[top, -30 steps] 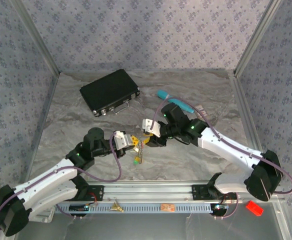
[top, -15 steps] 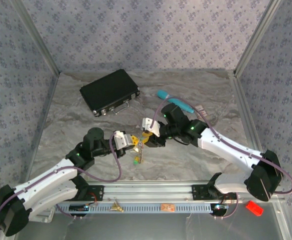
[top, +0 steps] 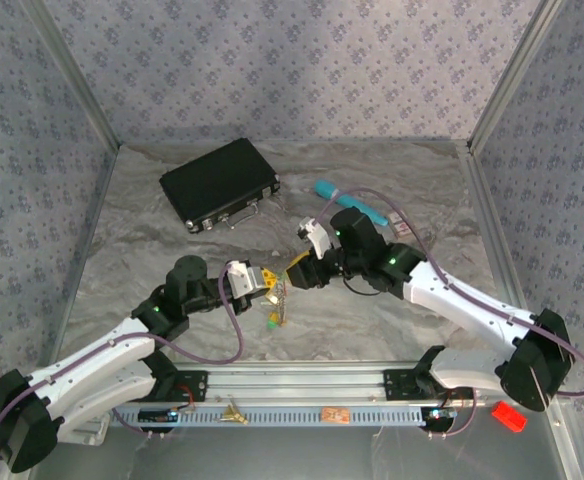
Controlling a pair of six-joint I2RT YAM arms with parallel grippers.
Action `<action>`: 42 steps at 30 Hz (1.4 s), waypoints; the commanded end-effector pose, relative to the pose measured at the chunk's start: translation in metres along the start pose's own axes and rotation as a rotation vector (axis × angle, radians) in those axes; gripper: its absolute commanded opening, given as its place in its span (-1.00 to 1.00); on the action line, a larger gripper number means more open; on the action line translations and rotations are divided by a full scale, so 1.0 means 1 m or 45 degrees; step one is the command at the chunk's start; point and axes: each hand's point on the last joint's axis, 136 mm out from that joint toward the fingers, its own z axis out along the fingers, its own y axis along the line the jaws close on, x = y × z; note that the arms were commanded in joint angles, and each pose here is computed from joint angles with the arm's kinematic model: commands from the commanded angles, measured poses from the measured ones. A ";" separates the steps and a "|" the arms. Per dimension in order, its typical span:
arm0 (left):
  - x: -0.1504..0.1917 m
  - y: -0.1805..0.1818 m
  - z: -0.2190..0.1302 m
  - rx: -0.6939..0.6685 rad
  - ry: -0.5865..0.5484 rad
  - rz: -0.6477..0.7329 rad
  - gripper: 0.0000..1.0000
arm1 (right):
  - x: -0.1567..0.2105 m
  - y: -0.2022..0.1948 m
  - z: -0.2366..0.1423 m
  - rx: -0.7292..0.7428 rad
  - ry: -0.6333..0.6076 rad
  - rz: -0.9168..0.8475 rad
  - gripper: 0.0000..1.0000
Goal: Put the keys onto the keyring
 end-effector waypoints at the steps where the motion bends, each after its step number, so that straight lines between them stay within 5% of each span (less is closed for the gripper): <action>1: -0.015 0.002 -0.002 -0.018 -0.079 0.024 -1.00 | -0.001 0.011 0.002 -0.066 0.054 0.233 -0.27; 23: -0.016 0.003 -0.002 -0.028 -0.084 0.026 -1.00 | 0.008 0.015 0.014 -0.137 0.115 0.252 -0.55; 33: -0.017 0.003 -0.003 -0.030 -0.087 0.029 -1.00 | 0.006 0.016 0.012 -0.164 0.109 0.253 -0.99; 42: -0.017 0.001 -0.004 -0.021 -0.094 0.031 -1.00 | 0.012 0.000 0.011 -0.127 0.131 0.304 -1.00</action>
